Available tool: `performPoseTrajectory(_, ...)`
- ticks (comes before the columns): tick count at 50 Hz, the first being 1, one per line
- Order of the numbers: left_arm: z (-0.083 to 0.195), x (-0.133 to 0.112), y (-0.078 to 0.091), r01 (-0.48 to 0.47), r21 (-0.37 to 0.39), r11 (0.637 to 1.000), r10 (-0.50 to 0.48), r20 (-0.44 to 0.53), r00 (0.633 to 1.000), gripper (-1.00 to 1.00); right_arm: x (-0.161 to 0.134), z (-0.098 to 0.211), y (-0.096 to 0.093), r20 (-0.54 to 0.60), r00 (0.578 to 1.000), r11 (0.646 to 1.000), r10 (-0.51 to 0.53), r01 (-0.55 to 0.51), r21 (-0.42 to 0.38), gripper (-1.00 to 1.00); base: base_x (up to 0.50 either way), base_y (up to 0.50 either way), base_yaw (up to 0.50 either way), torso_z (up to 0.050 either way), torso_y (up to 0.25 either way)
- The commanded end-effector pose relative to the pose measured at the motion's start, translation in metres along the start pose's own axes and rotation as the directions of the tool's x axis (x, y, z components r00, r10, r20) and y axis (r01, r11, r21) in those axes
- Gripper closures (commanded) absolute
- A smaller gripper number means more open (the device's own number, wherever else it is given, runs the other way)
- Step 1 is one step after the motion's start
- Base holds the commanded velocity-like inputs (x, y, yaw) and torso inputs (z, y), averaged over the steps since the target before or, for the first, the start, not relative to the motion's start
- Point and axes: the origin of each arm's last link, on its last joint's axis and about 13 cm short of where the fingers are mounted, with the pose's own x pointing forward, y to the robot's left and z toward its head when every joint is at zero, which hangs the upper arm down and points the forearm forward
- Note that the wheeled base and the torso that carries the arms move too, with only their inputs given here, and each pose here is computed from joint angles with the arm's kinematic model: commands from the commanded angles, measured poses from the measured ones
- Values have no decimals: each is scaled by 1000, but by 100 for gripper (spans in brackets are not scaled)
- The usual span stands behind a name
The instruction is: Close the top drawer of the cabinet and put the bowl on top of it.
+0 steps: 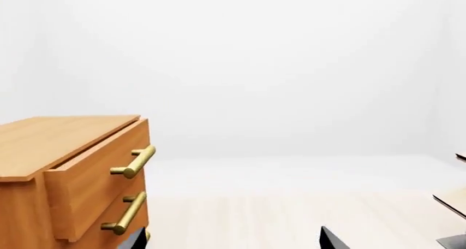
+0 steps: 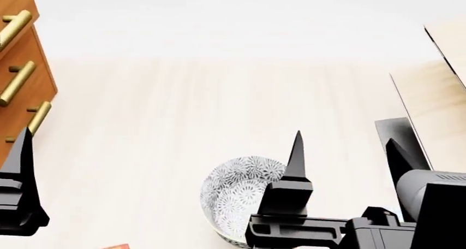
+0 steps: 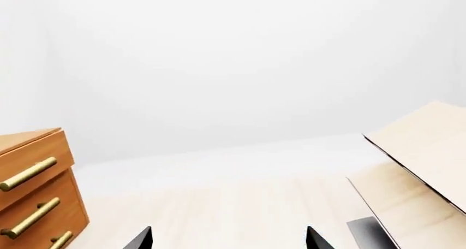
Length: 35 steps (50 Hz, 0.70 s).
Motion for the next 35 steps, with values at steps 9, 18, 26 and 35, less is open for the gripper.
performPoseTrajectory(9, -3, 1, 0, -4, -3, 1000, 4, -7, 1000, -100, -2, 0, -2, 2, 1000, 1000, -3, 3, 5, -100, 457, 0, 0, 0, 2)
performPoseTrajectory(18, -10, 2, 4, -17, -8, 1000, 16, -18, 1000, -100, 2, -2, 0, -8, 1000, 1000, -4, 4, -1, -100, 457, 0, 0, 0, 0)
performPoseTrajectory(26, -9, 1, 6, -22, -7, 1000, 21, -13, 1000, -100, 4, -5, 1, -4, 1000, 998, -29, 29, -52, -100, 230, 0, 0, 0, 1)
performPoseTrajectory(35, -11, 18, 7, -41, 2, 999, 41, -22, 999, -100, 2, -6, 0, 1, 1000, 999, -19, 19, -39, -100, 0, 0, 0, 0, 0)
